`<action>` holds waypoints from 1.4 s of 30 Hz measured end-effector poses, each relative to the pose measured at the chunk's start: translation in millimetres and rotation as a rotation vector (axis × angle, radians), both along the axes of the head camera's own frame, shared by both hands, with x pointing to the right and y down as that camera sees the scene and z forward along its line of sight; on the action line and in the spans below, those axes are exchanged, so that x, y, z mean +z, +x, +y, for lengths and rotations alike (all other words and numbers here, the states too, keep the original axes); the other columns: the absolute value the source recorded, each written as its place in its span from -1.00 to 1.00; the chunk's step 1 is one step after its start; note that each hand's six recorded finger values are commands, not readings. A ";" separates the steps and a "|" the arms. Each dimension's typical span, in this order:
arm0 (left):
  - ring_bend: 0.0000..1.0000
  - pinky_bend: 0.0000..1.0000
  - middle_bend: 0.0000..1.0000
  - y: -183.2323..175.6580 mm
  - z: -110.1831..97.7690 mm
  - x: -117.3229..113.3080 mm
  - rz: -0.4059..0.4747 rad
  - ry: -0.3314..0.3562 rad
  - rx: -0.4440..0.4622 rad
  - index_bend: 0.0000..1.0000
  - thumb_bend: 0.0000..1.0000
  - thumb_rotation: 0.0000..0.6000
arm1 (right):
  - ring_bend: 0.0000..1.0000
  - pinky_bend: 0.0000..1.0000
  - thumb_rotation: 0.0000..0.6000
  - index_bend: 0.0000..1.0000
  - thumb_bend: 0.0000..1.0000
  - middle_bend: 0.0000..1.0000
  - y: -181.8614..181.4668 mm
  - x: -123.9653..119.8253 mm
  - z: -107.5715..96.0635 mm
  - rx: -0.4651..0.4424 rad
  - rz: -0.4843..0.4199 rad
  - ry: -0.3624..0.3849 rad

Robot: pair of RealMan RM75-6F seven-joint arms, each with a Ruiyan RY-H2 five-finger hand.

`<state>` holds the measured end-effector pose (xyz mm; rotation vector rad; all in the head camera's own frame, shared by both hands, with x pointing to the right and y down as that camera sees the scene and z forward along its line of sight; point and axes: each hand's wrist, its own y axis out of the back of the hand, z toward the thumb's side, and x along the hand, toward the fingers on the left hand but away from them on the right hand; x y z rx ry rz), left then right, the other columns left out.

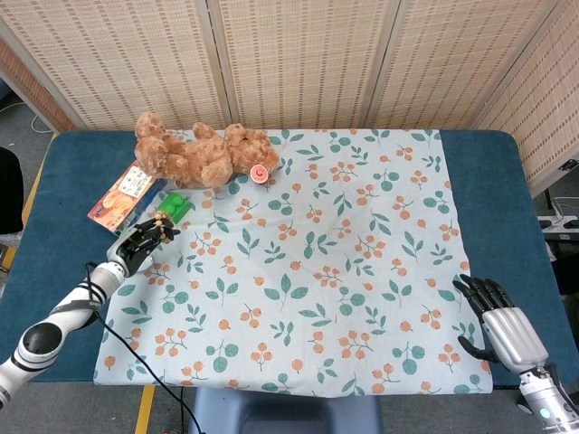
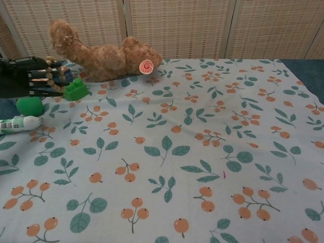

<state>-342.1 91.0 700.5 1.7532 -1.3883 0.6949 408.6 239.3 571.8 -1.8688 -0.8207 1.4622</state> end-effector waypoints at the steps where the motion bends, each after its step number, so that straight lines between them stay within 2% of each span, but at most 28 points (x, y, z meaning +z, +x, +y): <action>1: -0.46 -0.91 0.19 0.5 0.4 -0.6 0.001 0.001 0.003 -0.04 0.73 1.00 | -1.00 -1.00 1.00 -1.00 -0.59 -1.00 0.0 0.1 0.0 0.000 0.000 0.000; 7: -0.50 -0.92 0.14 6.1 -1.2 -5.0 0.009 0.020 0.033 -0.09 0.68 1.00 | -1.00 -1.00 1.00 -1.00 -0.59 -1.00 0.0 0.3 0.0 0.001 0.001 -0.002; 12: -0.51 -0.93 0.03 9.6 -2.6 -6.6 0.021 0.027 0.048 -0.24 0.65 1.00 | -1.00 -1.00 1.00 -1.00 -0.60 -1.00 0.4 0.1 -0.3 0.002 0.001 -0.001; 18: -0.57 -0.93 -0.10 12.1 -2.2 -8.1 0.035 0.034 0.070 -0.39 0.31 1.00 | -1.00 -1.00 1.00 -1.00 -0.60 -1.00 0.4 0.9 -0.2 0.001 0.003 -0.004; 23: -0.58 -0.93 -0.08 11.2 0.0 -5.9 0.056 0.023 0.061 -0.28 0.12 0.99 | -1.00 -1.00 1.00 -1.00 -0.59 -1.00 0.3 1.2 -0.2 0.000 0.005 -0.004; 24: -0.57 -0.93 -0.06 10.6 0.1 -5.4 0.060 0.022 0.052 -0.22 0.09 0.95 | -1.00 -1.00 1.00 -1.00 -0.59 -1.00 0.2 1.3 -0.1 0.000 0.005 -0.005; 25: -0.56 -0.93 -0.02 9.8 0.1 -4.7 0.066 0.020 0.037 -0.15 0.08 0.82 | -1.00 -1.00 1.00 -1.00 -0.60 -1.00 0.1 1.5 0.1 0.000 0.005 -0.006; 26: -0.55 -0.93 0.01 8.8 0.2 -4.0 0.071 0.018 0.023 -0.10 0.07 0.58 | -1.00 -1.00 1.00 -1.00 -0.60 -1.00 0.1 1.6 0.3 -0.001 0.006 -0.007; 28: -0.53 -0.93 0.08 6.1 1.3 -1.9 0.073 0.011 0.005 0.00 0.03 -0.04 | -1.00 -1.00 1.00 -1.00 -0.59 -1.00 -0.1 1.8 0.3 -0.002 0.006 -0.008; 29: -0.52 -0.93 0.10 5.3 1.9 -1.2 0.074 0.008 0.000 0.03 0.02 -0.19 | -1.00 -1.00 1.00 -1.00 -0.60 -1.00 -0.1 1.9 0.4 -0.003 0.006 -0.009; 33: -0.50 -0.93 0.17 2.6 3.9 1.6 0.062 0.002 -0.006 0.17 -0.02 -0.37 | -1.00 -1.00 1.00 -1.00 -0.59 -1.00 -0.3 1.8 0.2 -0.003 0.005 -0.009; 40: -0.49 -0.93 0.18 2.6 4.7 -0.2 0.055 0.002 -0.001 0.19 0.01 -0.43 | -1.00 -1.00 1.00 -1.00 -0.59 -1.00 -0.3 0.8 0.1 -0.002 0.002 -0.006; 42: -0.49 -0.93 0.18 3.4 4.5 -0.8 0.049 0.005 0.008 0.19 0.01 -0.36 | -1.00 -1.00 1.00 -1.00 -0.60 -1.00 -0.3 0.4 0.1 -0.001 0.001 -0.005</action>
